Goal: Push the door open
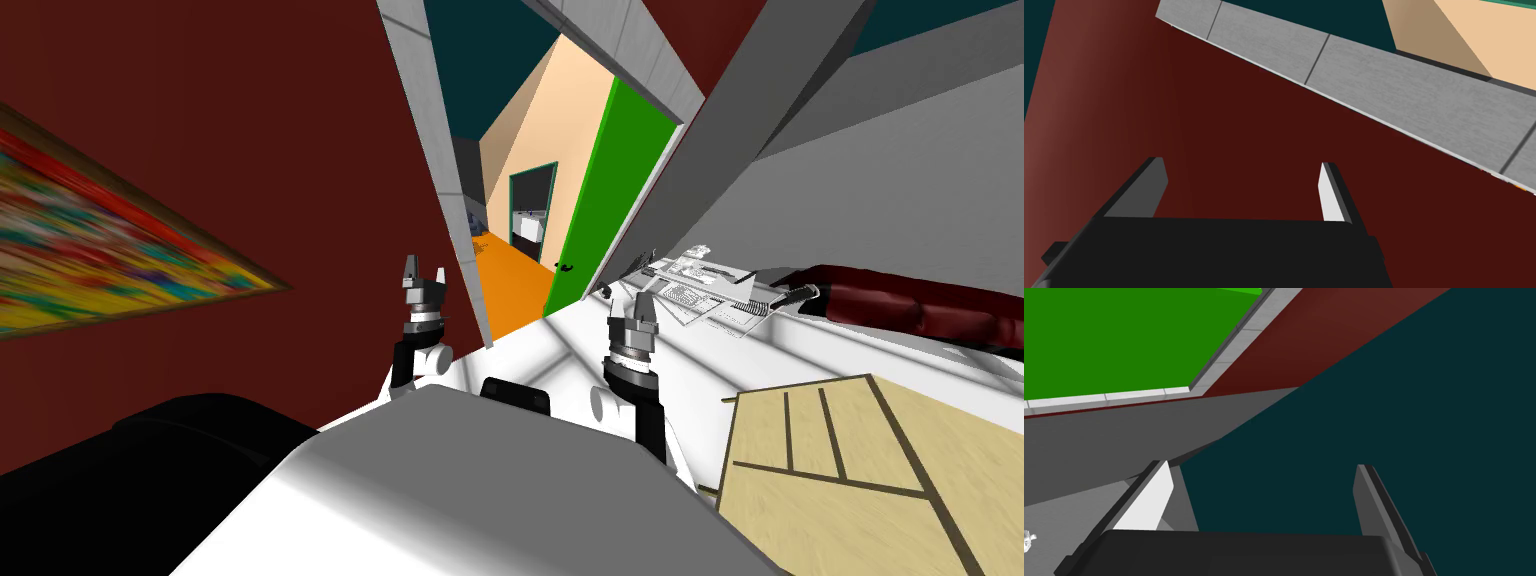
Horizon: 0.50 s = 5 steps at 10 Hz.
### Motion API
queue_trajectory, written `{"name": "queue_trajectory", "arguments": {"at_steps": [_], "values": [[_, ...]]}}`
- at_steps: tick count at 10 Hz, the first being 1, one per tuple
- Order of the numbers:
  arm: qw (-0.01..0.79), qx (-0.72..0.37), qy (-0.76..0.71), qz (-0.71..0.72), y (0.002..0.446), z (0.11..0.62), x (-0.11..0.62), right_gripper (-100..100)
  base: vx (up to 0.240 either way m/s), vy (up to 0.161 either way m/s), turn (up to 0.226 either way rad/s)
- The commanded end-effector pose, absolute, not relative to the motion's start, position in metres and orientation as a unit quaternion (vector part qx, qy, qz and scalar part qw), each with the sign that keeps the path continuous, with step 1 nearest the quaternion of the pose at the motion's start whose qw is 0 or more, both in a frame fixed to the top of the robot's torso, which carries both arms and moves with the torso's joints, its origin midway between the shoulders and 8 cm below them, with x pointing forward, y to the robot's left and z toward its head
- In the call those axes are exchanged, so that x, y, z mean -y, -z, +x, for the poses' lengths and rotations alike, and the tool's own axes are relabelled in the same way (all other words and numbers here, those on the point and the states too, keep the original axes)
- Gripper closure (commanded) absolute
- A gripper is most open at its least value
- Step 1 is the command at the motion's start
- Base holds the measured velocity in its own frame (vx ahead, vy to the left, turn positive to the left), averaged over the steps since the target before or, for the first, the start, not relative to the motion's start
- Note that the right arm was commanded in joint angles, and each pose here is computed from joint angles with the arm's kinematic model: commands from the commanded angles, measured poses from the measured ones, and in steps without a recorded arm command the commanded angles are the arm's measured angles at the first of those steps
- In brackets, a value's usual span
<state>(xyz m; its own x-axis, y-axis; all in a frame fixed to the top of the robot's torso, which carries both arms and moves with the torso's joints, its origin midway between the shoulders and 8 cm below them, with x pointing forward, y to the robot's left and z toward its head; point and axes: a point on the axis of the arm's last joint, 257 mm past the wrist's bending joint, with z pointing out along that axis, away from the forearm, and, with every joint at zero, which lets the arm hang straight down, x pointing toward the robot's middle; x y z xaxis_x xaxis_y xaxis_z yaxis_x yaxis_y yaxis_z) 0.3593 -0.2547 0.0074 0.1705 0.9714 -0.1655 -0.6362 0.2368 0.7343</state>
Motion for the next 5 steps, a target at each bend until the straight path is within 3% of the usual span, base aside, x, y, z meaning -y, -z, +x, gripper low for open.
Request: {"name": "queue_trajectory", "arguments": {"at_steps": [1,5], "values": [[0.712,-0.326,-0.563,0.266,0.003,0.366,0.252,-100,0.066,-0.052,0.06],[0.696,-0.34,-0.569,0.275,0.026,0.381,0.246,-100,0.123,-0.092,0.056]]}}
